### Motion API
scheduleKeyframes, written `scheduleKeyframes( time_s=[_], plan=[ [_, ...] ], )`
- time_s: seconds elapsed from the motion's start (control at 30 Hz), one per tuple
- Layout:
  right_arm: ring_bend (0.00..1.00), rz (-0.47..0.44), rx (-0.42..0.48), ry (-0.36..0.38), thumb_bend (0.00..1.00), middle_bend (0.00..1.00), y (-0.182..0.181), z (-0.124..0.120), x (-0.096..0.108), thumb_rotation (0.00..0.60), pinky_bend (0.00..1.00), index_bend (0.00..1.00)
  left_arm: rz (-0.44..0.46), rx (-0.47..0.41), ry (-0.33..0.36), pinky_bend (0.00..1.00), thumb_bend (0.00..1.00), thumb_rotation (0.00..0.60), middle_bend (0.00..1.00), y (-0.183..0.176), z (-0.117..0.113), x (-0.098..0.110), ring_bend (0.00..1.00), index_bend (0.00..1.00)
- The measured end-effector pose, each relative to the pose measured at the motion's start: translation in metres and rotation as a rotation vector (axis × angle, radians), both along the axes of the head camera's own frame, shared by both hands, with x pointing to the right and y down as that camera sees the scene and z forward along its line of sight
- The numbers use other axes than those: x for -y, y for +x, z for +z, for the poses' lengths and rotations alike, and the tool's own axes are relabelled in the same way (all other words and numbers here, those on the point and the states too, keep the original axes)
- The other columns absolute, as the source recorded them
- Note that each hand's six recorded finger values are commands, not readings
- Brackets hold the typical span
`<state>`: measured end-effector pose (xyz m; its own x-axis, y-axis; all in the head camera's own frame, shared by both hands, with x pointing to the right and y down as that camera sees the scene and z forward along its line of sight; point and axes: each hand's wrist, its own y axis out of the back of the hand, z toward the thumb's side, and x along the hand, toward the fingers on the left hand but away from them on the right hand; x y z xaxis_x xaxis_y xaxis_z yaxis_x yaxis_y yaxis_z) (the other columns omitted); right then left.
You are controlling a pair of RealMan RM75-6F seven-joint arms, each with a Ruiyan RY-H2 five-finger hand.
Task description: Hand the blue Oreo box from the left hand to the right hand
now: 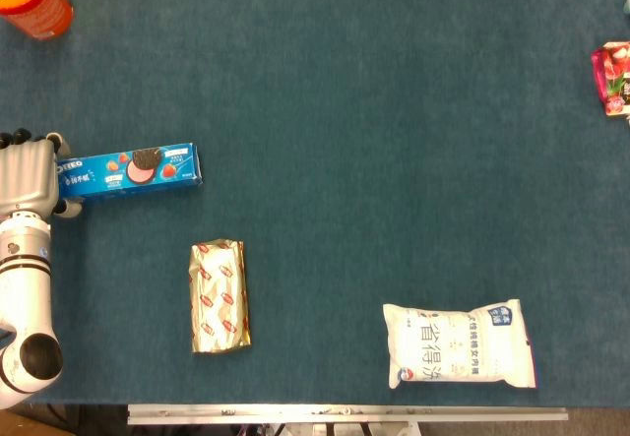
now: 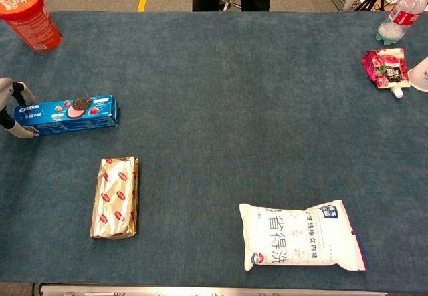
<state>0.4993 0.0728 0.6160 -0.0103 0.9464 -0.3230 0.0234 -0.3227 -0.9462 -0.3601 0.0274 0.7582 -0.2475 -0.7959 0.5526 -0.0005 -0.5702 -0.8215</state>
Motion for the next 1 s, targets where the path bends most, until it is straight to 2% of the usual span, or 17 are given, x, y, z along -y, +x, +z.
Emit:
scheduleKeyframes(
  time_s=[0.4, 0.57, 0.8, 1.0],
  plan=[
    [0.34, 0.004, -0.001, -0.005, 0.08, 0.32, 0.001, 0.001, -0.001, 0.600, 0.47, 0.33, 0.008, -0.010, 0.030, 0.26, 0.00, 0.600, 0.59, 0.002, 0.001, -0.001, 0.37, 0.58],
    [0.34, 0.002, -0.001, -0.005, 0.08, 0.32, 0.000, 0.001, -0.001, 0.600, 0.47, 0.34, 0.018, -0.029, 0.065, 0.31, 0.02, 0.600, 0.66, 0.004, -0.003, 0.001, 0.43, 0.64],
    [0.34, 0.000, 0.004, 0.004, 0.08, 0.32, -0.001, -0.001, 0.000, 0.600, 0.47, 0.34, 0.037, -0.069, 0.120, 0.35, 0.04, 0.600, 0.70, 0.012, -0.013, 0.002, 0.46, 0.68],
    [0.34, -0.006, 0.010, 0.017, 0.08, 0.32, -0.002, -0.004, 0.002, 0.600, 0.47, 0.34, 0.030, -0.138, 0.143, 0.35, 0.04, 0.600, 0.71, 0.020, -0.026, -0.002, 0.47, 0.69]
  ],
)
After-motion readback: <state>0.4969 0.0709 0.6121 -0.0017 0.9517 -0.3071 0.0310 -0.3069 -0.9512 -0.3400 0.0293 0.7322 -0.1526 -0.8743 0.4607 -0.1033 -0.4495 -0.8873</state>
